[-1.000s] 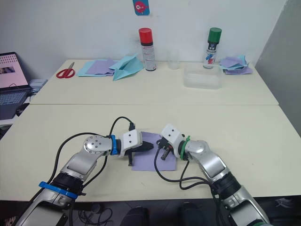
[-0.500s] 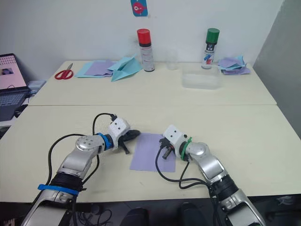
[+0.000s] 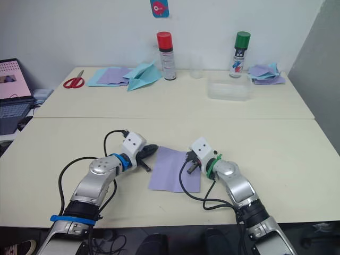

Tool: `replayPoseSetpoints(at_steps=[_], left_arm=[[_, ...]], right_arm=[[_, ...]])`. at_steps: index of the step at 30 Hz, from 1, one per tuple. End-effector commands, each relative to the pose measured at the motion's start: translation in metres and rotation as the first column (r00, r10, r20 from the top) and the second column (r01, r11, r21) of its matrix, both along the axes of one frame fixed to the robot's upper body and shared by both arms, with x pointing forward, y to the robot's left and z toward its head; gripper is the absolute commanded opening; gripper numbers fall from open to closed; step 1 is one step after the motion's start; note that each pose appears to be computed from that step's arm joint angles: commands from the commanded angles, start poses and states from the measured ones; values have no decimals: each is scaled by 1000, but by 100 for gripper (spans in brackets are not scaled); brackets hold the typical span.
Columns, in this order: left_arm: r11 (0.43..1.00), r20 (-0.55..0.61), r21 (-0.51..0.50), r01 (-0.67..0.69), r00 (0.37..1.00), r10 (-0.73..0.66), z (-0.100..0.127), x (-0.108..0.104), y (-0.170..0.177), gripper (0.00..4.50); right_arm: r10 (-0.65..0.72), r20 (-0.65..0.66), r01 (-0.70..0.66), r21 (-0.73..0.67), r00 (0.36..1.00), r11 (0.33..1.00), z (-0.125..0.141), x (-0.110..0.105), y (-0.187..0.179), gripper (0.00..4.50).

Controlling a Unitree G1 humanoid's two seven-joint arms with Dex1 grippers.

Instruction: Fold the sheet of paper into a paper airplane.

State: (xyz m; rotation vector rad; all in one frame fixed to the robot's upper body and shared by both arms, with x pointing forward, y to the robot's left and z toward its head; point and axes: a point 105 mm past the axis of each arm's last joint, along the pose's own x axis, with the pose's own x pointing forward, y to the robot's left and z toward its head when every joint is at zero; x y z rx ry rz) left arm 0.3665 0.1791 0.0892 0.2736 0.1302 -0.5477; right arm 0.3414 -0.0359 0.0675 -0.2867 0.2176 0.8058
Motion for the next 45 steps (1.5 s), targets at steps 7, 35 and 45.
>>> replayPoseSetpoints(at_steps=[7, 35, 45], left_arm=[[949, 119, -68, 308, 947, -299, 56, -53, -48, 0], [935, -201, 213, 282, 950, -241, -59, -47, -50, 0], [927, -196, 233, 294, 948, -251, -56, -43, -51, 0]], right_arm=[[-20, -58, 17, -59, 998, 998, -23, -7, -6, 5], [-93, 86, 79, 150, 992, 985, 47, 6, -51, 5], [46, -26, -39, 225, 999, 974, 63, -13, -38, 272]])
